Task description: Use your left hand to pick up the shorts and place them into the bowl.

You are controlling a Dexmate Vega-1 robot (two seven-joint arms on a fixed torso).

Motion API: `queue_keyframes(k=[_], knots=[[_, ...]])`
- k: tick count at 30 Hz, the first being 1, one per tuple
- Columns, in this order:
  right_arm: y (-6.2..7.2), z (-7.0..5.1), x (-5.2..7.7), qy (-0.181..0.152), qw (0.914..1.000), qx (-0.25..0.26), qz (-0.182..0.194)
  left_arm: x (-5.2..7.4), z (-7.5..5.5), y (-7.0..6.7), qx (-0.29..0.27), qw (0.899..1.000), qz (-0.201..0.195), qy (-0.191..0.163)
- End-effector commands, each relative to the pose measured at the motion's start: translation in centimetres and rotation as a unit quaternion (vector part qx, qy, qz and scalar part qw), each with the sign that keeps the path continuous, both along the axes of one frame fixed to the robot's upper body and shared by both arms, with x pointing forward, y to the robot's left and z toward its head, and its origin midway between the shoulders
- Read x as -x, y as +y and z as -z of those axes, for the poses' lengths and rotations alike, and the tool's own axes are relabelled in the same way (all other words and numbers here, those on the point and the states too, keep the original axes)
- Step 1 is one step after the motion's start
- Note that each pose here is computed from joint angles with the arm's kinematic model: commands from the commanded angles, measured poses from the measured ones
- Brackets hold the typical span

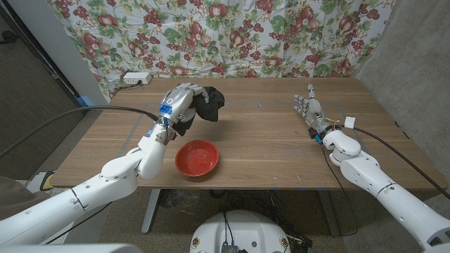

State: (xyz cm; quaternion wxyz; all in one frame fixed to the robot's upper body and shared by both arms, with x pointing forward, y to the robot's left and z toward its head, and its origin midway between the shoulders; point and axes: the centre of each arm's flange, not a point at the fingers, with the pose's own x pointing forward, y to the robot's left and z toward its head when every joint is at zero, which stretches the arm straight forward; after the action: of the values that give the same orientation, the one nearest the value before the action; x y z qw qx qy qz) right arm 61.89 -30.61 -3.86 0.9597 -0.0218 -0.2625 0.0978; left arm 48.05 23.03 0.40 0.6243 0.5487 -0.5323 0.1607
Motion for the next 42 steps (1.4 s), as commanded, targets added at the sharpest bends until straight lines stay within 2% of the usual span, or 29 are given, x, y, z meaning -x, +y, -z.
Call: queue_keyframes(k=[1, 8, 14, 42], knots=[[0.2, -0.3, -0.2, 0.0, 1.0, 0.005, -0.002, 0.6, 0.9, -0.1, -0.005, 1.0, 0.006, 0.0], [0.1, -0.4, -0.4, 0.004, 1.0, 0.0, 0.0, 0.7, 1.8, -0.1, -0.015, 1.0, 0.007, -0.009], [0.2, -0.7, -0.6, 0.003, 1.0, 0.004, 0.002, 0.6, 2.0, 0.0, -0.022, 1.0, 0.012, -0.012], [1.3, -1.1, -1.4, 0.011, 0.9999, 0.009, 0.006, 0.7, 3.0, 0.0, -0.045, 0.998, 0.051, 0.016]])
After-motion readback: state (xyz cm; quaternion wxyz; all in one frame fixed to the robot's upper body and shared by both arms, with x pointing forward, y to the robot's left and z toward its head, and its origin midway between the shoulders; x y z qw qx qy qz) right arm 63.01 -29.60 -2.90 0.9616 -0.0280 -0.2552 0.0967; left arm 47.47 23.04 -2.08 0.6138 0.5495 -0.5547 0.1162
